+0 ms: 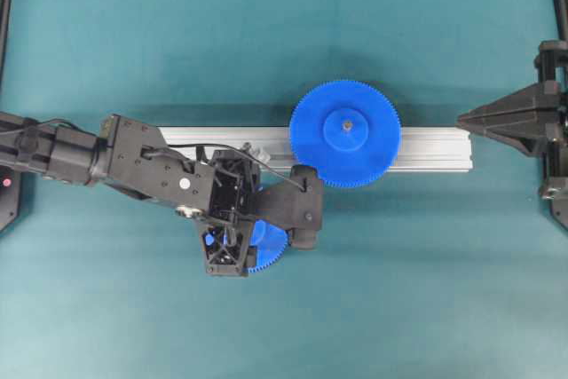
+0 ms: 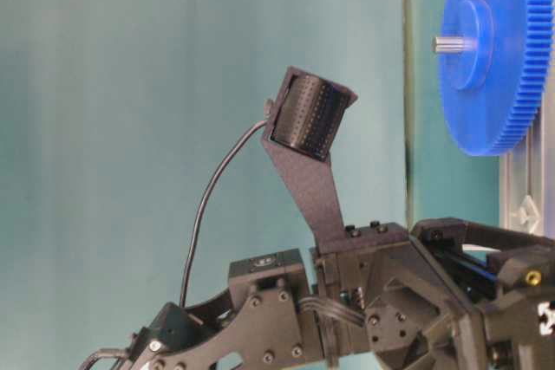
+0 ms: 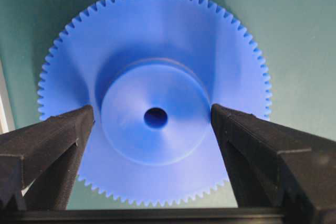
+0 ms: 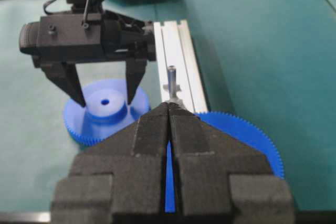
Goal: Insert the small gear onto the shaft.
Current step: 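Close the left gripper on the small blue gear's hub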
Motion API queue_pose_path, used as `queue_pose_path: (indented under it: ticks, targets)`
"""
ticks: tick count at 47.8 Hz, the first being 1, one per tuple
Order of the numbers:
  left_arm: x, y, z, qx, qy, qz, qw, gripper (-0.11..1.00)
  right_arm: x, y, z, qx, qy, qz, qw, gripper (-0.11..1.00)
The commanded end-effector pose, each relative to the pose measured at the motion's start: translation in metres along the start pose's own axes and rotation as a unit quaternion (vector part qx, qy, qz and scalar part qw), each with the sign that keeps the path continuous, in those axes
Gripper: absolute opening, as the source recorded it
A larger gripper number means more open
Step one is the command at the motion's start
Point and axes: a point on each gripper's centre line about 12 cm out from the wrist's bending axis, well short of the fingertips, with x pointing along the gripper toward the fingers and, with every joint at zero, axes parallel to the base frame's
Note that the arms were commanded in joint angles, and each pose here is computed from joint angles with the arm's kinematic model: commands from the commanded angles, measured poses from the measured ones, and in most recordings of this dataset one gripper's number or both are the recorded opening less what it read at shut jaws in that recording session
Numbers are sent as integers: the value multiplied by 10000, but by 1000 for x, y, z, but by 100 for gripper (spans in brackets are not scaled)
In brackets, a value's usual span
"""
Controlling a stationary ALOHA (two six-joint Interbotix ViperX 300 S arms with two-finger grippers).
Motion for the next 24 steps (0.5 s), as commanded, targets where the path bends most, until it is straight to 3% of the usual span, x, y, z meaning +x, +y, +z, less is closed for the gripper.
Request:
queue_pose_path:
  ticks: [1,24]
  targets:
    - [-11,-1,11,17,-230,-11,9997,94,1,0,7,70,-77,-2,9999,3]
    - [0,-1,6,-4,-138,-5,9999,94,1,0,7,78,-77,-2,9999,3]
